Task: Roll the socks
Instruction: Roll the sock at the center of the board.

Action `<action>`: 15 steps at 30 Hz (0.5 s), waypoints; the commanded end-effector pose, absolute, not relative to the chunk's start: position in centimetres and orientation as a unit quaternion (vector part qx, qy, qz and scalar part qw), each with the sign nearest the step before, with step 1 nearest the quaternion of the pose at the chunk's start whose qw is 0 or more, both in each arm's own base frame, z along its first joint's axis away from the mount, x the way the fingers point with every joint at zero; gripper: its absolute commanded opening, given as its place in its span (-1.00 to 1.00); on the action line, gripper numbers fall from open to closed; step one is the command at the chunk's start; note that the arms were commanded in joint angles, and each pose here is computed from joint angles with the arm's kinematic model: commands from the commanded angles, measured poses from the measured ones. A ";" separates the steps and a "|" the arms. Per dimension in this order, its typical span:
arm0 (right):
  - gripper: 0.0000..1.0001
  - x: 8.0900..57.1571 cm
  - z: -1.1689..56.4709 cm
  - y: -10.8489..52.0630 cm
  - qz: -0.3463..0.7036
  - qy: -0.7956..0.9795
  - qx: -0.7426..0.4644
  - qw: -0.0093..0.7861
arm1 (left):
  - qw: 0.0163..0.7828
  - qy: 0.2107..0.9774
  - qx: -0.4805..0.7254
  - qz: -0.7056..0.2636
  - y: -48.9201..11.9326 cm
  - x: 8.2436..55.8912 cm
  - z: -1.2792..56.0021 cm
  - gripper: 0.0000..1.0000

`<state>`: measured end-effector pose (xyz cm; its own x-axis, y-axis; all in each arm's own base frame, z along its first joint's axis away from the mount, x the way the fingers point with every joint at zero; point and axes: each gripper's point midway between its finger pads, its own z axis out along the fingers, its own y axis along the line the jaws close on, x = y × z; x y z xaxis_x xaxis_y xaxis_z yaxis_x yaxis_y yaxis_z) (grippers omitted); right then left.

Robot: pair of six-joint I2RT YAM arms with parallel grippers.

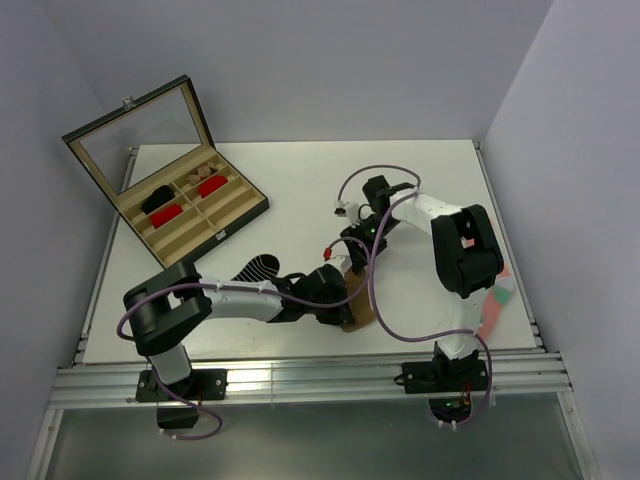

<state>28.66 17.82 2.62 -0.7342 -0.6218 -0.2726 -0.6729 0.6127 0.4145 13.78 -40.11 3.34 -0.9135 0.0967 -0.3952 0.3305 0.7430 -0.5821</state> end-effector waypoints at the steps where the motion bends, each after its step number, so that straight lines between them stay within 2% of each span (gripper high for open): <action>1: 0.18 31.0 4.7 18.0 0.246 0.898 -0.350 0.101 | 0.101 0.950 0.127 -0.266 -36.7 11.1 -0.6 -0.99; 4: 0.17 31.1 3.9 17.9 0.244 0.901 -0.347 0.089 | 0.100 0.951 0.124 -0.265 -36.7 11.2 -0.7 -0.99; 7: 0.08 30.7 3.4 17.9 0.250 0.900 -0.349 0.076 | 0.095 0.951 0.123 -0.268 -36.7 11.3 -0.7 -0.99; 10: -0.25 30.3 2.8 17.9 0.253 0.899 -0.353 0.061 | 0.091 0.952 0.121 -0.266 -36.6 11.6 -0.5 -0.99; 15: -0.25 29.6 2.2 18.0 0.254 0.895 -0.364 0.042 | 0.087 0.955 0.118 -0.257 -36.3 12.4 -0.1 -0.99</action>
<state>29.10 17.64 1.75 -0.7541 -0.6091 -0.2456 -0.6477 0.6279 0.4316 13.88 -39.98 3.35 -0.9354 0.1115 -0.3355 0.3013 0.7480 -0.5913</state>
